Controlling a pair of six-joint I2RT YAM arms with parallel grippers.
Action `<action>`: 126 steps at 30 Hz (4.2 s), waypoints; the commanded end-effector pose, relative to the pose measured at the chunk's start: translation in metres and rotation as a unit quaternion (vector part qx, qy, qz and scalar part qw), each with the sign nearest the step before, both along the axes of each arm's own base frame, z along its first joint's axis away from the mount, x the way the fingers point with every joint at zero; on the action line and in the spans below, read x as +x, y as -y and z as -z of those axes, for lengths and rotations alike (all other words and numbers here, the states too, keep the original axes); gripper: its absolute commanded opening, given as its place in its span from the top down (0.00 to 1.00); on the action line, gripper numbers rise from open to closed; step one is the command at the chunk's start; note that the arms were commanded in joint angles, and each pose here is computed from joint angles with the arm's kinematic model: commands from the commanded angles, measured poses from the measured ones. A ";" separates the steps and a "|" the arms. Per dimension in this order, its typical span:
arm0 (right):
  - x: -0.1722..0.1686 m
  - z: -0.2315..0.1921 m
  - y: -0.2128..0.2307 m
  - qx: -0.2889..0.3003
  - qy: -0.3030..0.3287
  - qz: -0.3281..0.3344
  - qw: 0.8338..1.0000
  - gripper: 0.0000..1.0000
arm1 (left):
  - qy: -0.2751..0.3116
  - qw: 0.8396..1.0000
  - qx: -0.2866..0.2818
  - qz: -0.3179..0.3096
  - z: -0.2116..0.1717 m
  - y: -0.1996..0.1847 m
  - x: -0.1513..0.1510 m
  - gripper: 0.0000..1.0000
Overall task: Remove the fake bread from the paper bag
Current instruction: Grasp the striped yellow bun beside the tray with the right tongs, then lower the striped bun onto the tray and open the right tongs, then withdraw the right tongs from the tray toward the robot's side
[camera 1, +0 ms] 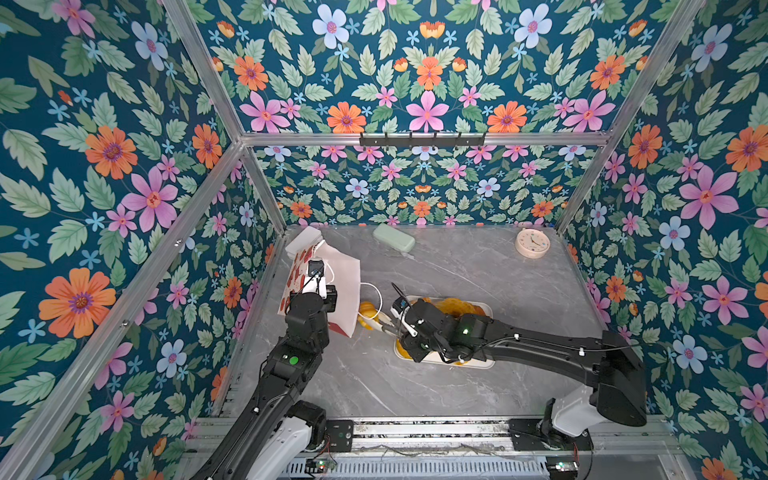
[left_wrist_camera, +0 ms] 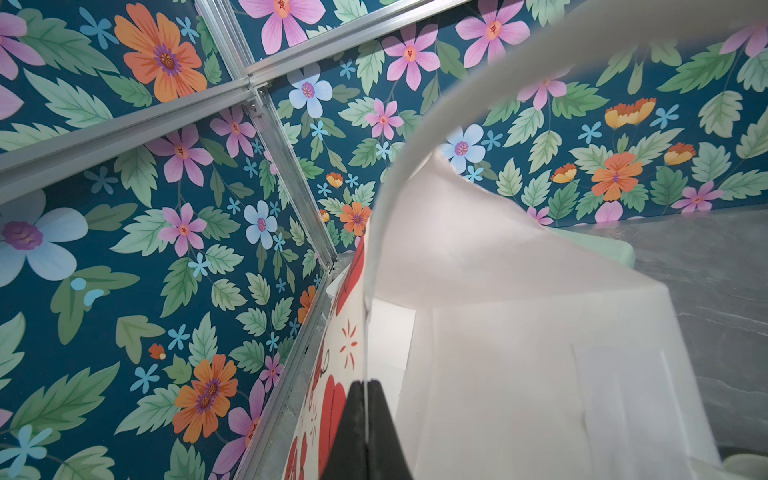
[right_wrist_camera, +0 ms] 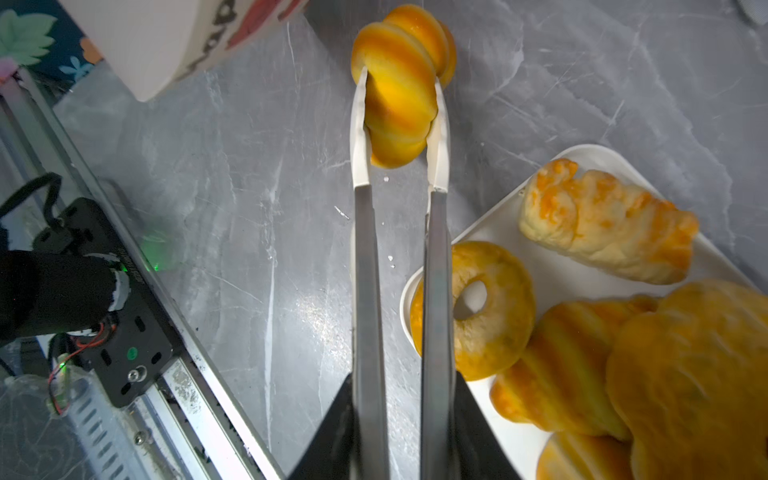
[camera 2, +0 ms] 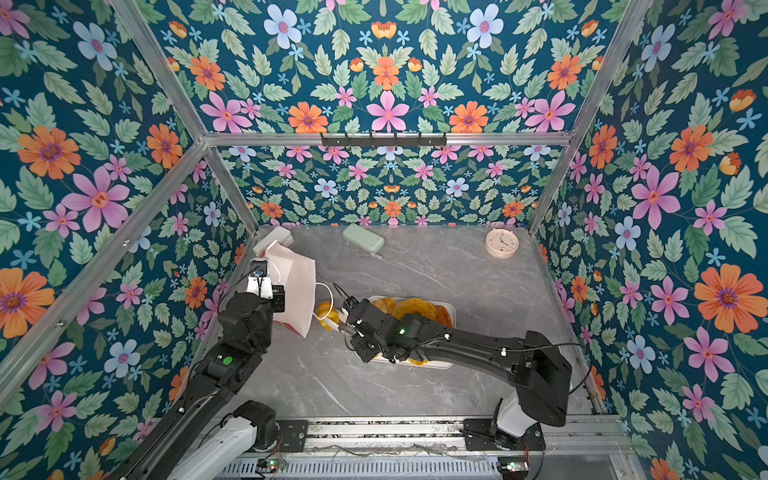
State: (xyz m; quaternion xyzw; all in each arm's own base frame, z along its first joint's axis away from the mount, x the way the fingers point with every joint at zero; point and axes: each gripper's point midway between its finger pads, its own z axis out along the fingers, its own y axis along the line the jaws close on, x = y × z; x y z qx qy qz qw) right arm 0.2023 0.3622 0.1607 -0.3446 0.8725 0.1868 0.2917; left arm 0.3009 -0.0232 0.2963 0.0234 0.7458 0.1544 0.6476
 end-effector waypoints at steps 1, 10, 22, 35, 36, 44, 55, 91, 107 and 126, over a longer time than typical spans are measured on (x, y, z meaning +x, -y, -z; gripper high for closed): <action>0.002 -0.012 0.021 0.003 0.019 0.030 0.999 0.70 | 0.016 1.000 -0.009 -0.002 -0.007 -0.001 0.000 1.00; -0.018 -0.029 0.093 -0.013 0.036 0.074 0.997 0.68 | 0.015 1.000 -0.009 -0.001 -0.005 -0.001 0.002 1.00; -0.026 -0.011 0.114 -0.053 0.016 0.088 0.995 0.67 | 0.016 1.000 -0.015 0.003 -0.006 0.000 0.001 1.00; -0.033 0.017 0.120 -0.086 -0.018 0.091 0.992 0.60 | 0.013 1.000 -0.014 0.005 -0.003 0.001 0.002 1.00; -0.034 0.018 0.119 -0.086 -0.020 0.091 0.992 0.60 | 0.012 1.000 -0.014 0.004 -0.003 0.001 0.002 1.00; -0.032 0.000 0.113 -0.053 -0.003 0.083 0.995 0.63 | 0.014 1.000 -0.015 0.004 -0.003 0.001 0.002 1.00; -0.038 -0.002 0.100 -0.026 -0.009 0.058 0.998 0.64 | 0.014 1.000 -0.016 0.005 -0.003 0.001 0.003 1.00; -0.039 0.007 0.116 -0.044 -0.021 0.095 0.994 0.55 | 0.007 1.000 -0.019 0.016 0.001 0.006 0.007 1.00; -0.041 0.002 0.105 -0.011 -0.017 0.082 0.996 0.55 | 0.006 1.000 -0.020 0.021 0.002 0.008 0.007 1.00; 0.014 -0.051 0.190 -0.051 0.163 0.249 0.953 0.57 | 0.006 1.000 -0.021 0.021 0.001 0.008 0.008 1.00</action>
